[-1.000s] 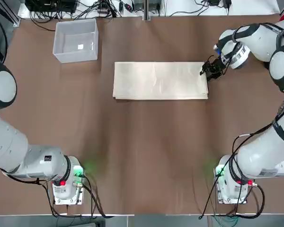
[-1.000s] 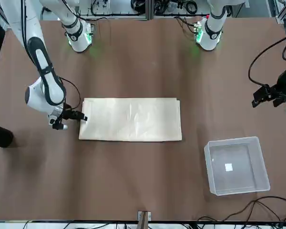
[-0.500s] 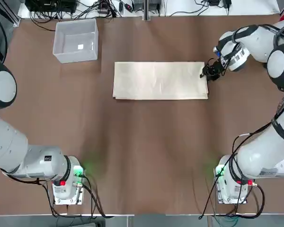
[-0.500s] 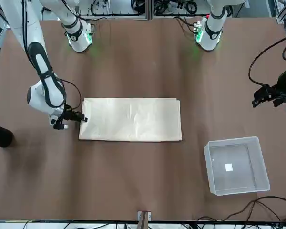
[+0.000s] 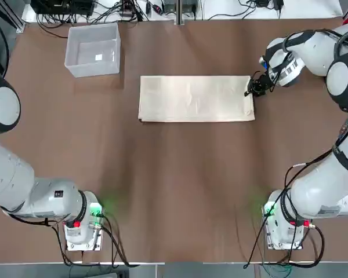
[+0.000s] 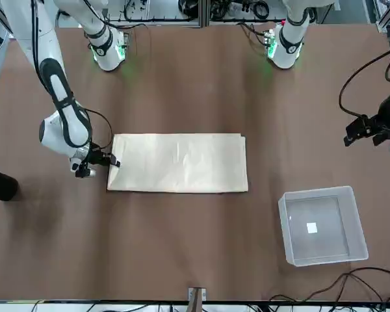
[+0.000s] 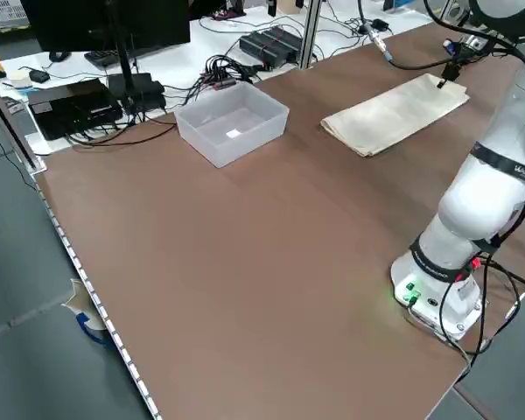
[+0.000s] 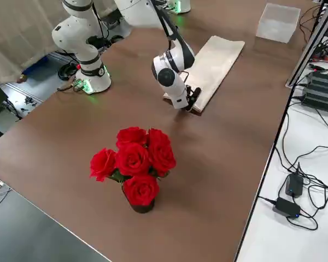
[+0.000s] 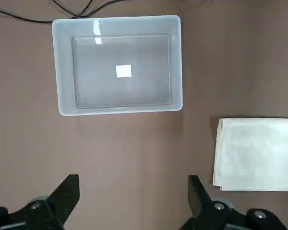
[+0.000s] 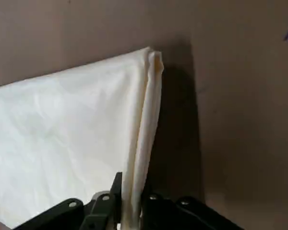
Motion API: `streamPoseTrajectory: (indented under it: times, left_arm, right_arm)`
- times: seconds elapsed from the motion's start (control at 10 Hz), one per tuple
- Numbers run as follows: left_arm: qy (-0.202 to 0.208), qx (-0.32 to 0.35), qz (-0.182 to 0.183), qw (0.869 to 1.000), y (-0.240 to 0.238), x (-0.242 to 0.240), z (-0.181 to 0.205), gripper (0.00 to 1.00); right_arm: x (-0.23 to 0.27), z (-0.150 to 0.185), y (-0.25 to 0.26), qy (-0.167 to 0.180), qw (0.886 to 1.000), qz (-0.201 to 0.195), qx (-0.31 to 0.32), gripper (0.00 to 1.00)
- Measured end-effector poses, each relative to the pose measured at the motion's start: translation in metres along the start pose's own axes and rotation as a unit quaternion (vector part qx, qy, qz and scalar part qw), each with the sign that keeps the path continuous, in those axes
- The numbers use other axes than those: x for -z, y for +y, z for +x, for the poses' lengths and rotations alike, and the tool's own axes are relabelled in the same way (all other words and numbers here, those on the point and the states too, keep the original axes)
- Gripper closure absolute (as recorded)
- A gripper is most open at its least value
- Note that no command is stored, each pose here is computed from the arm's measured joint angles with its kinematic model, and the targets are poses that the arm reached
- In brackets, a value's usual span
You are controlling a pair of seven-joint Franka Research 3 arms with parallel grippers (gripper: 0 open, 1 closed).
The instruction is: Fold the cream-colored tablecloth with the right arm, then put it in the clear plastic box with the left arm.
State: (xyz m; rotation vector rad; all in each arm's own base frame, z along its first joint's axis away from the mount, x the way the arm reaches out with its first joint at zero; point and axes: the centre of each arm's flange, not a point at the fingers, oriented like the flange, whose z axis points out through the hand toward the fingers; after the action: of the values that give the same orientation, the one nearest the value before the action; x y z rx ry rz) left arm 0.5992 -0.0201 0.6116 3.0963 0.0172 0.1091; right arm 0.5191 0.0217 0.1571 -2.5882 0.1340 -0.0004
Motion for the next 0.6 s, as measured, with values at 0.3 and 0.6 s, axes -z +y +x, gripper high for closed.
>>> streamPoseTrajectory:
  times: [0.3,0.6]
  left_arm:
    - [0.0,0.0,0.0,1.0,0.0,0.0,0.0,0.0]
    - [0.0,0.0,0.0,1.0,-0.001,0.0,0.0,0.0]
  right_arm:
    - [0.006,0.014,-0.012,0.012,1.0,0.002,0.016,0.94]
    - [0.019,0.028,-0.029,0.013,0.998,-0.017,0.067,0.96]
